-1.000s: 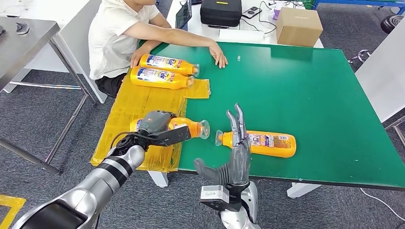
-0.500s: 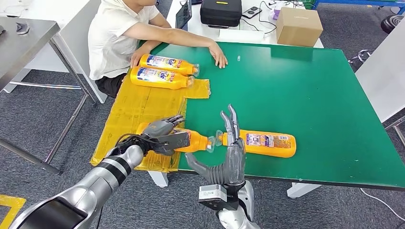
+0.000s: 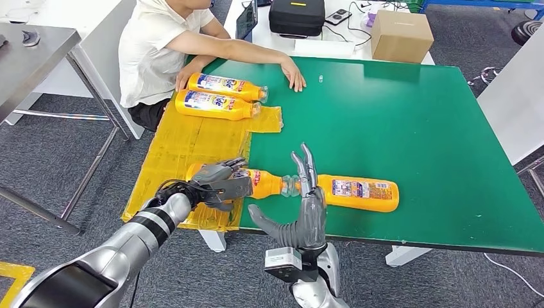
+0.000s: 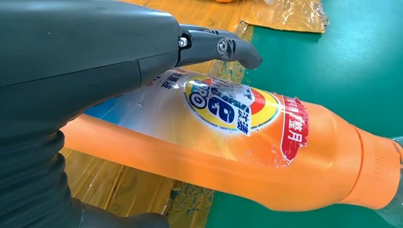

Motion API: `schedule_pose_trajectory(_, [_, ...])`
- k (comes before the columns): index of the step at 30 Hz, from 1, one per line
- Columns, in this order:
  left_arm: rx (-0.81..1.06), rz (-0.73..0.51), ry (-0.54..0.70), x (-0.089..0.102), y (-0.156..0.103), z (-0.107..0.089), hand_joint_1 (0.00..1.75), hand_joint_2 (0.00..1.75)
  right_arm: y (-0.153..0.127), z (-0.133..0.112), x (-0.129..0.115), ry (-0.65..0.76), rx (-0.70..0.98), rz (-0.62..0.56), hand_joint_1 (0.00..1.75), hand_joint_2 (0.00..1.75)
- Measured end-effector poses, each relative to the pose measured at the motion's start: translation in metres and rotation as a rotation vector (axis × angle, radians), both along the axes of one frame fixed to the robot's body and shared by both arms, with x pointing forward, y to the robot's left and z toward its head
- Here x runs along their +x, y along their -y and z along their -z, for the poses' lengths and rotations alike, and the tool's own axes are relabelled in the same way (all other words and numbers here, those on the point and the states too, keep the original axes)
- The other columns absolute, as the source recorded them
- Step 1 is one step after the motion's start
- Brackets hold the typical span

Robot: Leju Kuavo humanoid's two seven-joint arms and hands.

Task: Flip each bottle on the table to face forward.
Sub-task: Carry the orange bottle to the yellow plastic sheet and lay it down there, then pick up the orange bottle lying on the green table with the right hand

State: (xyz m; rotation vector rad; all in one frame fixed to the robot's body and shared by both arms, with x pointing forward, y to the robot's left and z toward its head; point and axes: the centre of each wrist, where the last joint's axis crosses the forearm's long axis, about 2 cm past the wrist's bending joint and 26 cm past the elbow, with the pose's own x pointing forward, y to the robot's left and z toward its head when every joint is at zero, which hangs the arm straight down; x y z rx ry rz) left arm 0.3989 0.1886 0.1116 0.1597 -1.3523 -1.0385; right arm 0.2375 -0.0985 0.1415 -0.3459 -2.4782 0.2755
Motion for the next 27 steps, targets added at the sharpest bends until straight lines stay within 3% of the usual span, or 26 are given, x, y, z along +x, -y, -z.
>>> schedule_pose_trajectory(9, [-0.035, -0.002, 0.063, -0.004, 0.002, 0.004, 0.0, 1.75, 0.002, 0.003, 0.0, -0.002, -0.017, 0.002, 0.0, 1.75])
schedule_pose_trajectory(19, [-0.269, -0.044, 0.216, -0.044, 0.038, 0.005, 0.0, 1.75, 0.006, 0.011, -0.009, -0.02, -0.042, 0.022, 0.0, 1.75])
schedule_pose_trajectory(27, [-0.325, -0.042, 0.256, -0.053, 0.044, -0.002, 0.0, 1.75, 0.008, 0.012, -0.011, -0.025, -0.043, 0.032, 0.0, 1.75])
